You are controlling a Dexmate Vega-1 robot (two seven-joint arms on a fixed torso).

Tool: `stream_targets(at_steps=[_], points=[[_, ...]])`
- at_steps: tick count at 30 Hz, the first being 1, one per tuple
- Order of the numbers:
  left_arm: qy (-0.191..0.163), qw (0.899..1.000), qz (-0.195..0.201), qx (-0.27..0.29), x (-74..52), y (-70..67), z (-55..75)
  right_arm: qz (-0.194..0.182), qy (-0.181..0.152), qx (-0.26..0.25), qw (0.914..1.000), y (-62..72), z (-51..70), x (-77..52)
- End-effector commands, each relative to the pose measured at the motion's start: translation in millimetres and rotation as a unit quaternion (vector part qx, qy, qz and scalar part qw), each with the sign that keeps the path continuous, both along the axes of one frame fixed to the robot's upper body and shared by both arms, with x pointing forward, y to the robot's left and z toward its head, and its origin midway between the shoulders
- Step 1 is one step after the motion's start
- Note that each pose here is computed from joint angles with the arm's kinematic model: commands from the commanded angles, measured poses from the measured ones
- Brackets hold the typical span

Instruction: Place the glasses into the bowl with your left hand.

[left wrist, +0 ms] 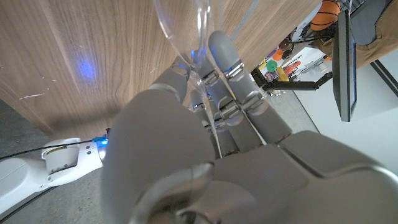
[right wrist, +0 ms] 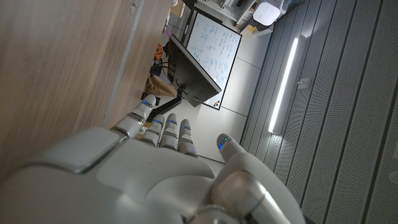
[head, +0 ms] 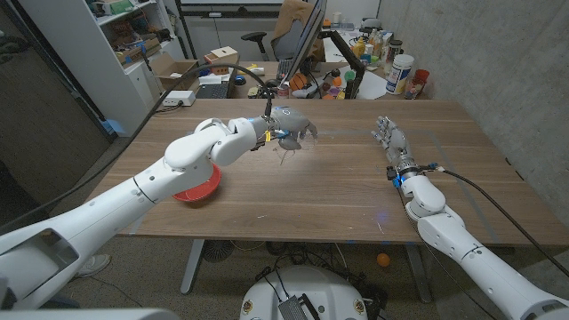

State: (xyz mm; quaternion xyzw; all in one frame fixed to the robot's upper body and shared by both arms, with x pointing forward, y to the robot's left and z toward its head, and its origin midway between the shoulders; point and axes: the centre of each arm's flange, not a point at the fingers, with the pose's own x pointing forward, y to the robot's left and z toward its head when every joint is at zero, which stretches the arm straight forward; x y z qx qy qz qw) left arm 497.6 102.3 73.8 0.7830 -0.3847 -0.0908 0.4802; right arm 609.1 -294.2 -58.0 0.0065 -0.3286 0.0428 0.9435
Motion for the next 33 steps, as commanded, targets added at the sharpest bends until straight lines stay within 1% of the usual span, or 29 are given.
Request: stream_targets(at_steps=[1,5,11,16,20,33], points=[[-0.01,1.0,-0.023,0.004,-17.6,29.9,1.5,-0.004,0.003,-0.003,1.0,8.0,0.9,-1.5],[-0.014,1.0,-0.011,0.004,-19.1,39.1,1.1,-0.004,0.007,-0.006,0.9999,12.3,1.8,-0.3],[-0.015,1.0,0.016,0.004,-21.2,48.4,-2.7,-0.004,0.01,-0.012,0.9999,20.2,4.9,1.7],[-0.01,1.0,0.02,0.004,-25.0,57.7,-5.6,-0.001,0.009,-0.016,0.9998,26.6,7.5,3.3],[-0.012,1.0,0.026,0.004,-32.3,65.6,-7.9,0.001,0.008,-0.017,0.9998,30.5,8.4,3.9],[-0.021,0.996,0.084,-0.009,-54.3,89.2,-17.3,0.007,-0.006,-0.024,0.9997,41.0,18.3,-0.4]])
